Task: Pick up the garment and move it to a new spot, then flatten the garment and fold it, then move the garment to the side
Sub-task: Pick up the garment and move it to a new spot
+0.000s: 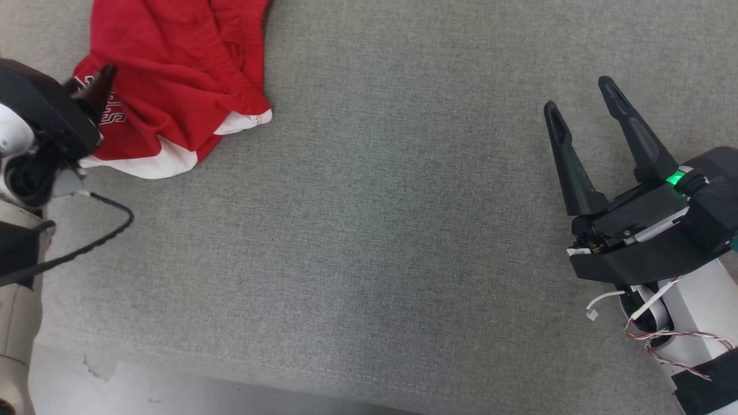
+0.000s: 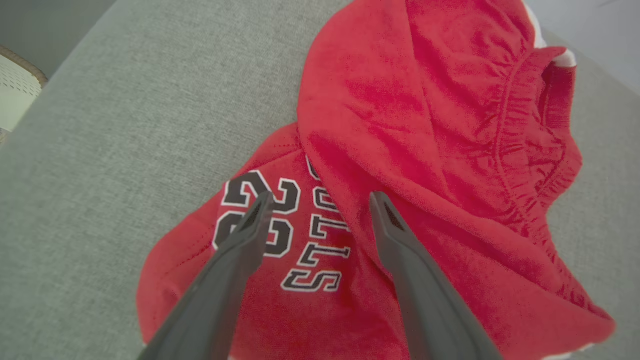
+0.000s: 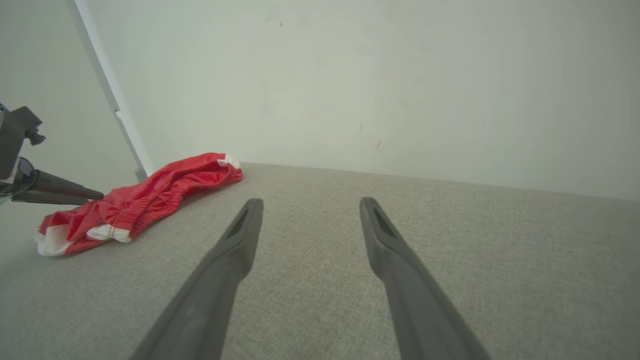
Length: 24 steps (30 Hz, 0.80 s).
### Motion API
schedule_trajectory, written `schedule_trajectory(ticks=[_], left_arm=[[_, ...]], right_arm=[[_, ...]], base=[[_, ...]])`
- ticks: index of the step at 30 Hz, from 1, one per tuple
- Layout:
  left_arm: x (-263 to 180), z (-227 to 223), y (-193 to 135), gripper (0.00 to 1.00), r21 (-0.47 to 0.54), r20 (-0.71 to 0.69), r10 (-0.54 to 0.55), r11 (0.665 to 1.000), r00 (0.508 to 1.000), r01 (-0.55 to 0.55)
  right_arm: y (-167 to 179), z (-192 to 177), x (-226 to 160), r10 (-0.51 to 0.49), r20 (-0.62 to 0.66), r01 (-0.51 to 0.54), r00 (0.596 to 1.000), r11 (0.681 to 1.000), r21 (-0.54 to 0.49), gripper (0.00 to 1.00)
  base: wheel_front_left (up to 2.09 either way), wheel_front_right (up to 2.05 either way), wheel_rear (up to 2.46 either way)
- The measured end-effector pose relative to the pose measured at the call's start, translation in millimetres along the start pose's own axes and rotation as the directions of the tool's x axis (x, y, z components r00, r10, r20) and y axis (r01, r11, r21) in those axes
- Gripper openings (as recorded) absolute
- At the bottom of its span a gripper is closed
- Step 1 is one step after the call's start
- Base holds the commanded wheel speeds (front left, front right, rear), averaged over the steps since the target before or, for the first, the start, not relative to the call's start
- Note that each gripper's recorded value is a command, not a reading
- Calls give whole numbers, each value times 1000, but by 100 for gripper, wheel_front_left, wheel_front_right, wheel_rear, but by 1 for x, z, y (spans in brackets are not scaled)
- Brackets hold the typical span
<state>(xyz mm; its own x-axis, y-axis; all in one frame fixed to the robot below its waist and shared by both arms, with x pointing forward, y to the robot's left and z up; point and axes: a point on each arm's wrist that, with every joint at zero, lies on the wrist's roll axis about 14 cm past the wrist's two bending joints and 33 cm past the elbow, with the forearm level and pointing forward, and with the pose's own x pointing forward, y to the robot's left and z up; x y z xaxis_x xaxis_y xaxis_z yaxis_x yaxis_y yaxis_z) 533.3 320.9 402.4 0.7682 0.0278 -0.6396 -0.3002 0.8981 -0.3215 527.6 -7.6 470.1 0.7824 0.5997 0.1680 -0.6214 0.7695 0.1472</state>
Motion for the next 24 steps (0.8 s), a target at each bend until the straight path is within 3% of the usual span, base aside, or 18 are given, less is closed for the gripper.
schedule_trajectory(ticks=[6,14,15,16,18,19,24], left_arm=[[7,-42,5,100,6,-187,27,1000,982,-26],[-1,-61,3,100,13,-332,28,1000,943,-25],[-2,-62,3,94,14,-350,28,1000,936,-24],[-4,-65,3,80,15,-366,29,1000,930,-25],[-6,-67,2,5,19,-388,27,1000,921,-22],[-6,-67,2,0,19,-388,27,1000,921,-22],[-11,-68,-5,0,23,-417,7,1000,909,3]], right_arm=[[-11,-5,-4,-27,-18,26,999,1000,-7,100],[-10,0,-4,-28,-12,28,1000,1000,-11,100],[-10,0,-4,-28,-11,28,1000,1000,-11,100],[-9,1,-4,-28,-10,28,1000,1000,-10,100],[-9,1,-4,-29,-12,29,1000,1000,-11,100],[-9,1,-4,-29,-12,29,1000,1000,-11,100],[-9,0,-5,-35,-22,35,999,999,-12,100]], base=[[0,0,0],[0,0,0],[0,0,0],[0,0,0],[0,0,0],[0,0,0],[0,0,0]])
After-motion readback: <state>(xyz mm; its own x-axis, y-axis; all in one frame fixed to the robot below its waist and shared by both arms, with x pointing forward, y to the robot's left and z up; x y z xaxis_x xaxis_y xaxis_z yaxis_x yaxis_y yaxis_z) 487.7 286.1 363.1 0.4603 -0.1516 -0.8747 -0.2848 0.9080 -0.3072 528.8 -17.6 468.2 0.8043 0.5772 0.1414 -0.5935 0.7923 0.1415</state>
